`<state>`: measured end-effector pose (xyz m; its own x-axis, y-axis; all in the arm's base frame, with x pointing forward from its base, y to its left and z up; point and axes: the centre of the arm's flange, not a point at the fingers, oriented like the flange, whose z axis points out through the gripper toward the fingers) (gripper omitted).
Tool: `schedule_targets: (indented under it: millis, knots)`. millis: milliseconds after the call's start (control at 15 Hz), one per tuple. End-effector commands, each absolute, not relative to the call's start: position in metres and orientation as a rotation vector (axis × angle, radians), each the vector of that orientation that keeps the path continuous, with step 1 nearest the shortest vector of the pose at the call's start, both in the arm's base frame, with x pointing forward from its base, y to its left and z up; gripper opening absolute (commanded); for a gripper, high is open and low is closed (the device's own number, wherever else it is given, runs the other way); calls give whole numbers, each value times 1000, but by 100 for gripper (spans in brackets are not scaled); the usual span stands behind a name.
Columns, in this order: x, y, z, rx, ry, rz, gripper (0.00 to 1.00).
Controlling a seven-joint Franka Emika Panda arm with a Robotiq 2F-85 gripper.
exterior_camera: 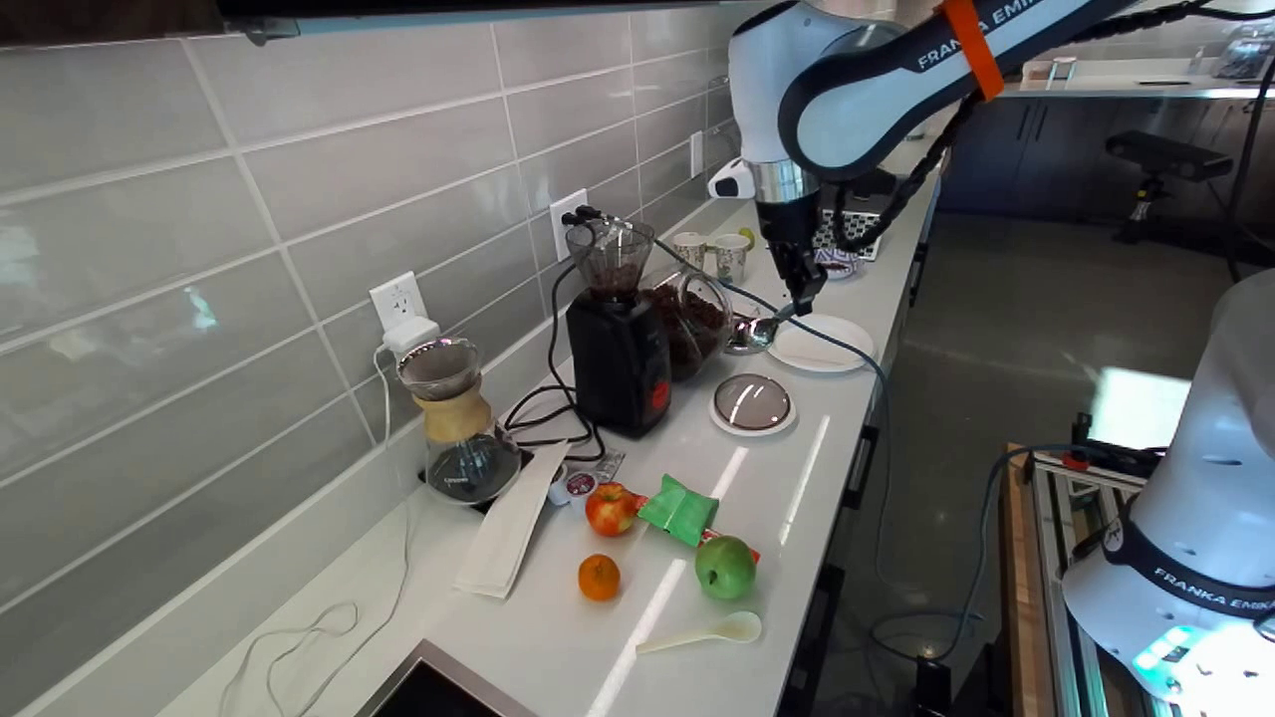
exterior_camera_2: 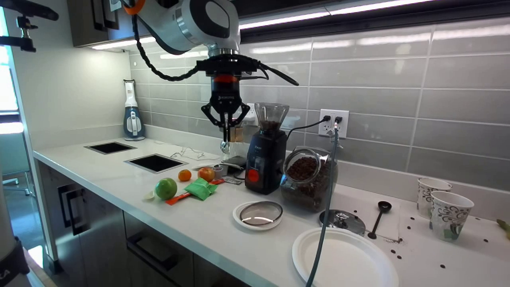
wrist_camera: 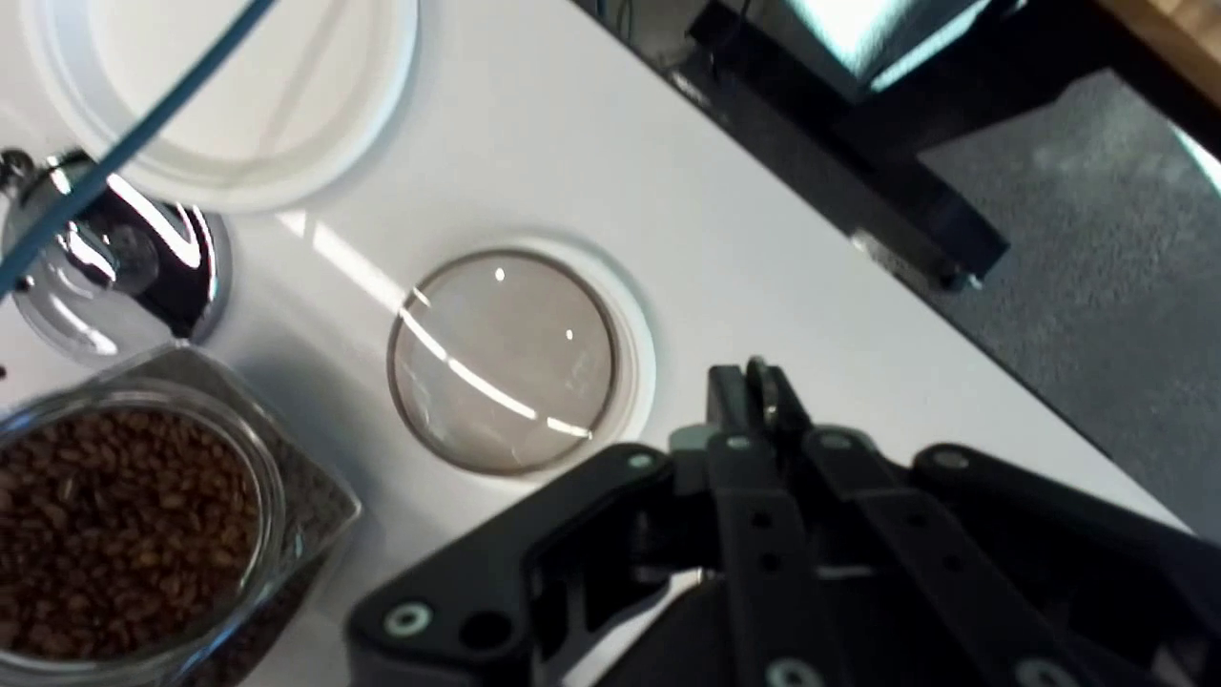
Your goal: Take a scoop of coffee grounds and place them in the coffee blender
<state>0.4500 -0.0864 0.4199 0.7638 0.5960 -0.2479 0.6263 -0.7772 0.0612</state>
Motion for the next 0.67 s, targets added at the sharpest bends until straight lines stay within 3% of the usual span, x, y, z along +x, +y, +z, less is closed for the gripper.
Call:
schedule_targets:
  millis: [0,600]
  knots:
    - [429,-98,418,2685,867,-511,1]
    - [435,-150,399,2391,483,-552,1]
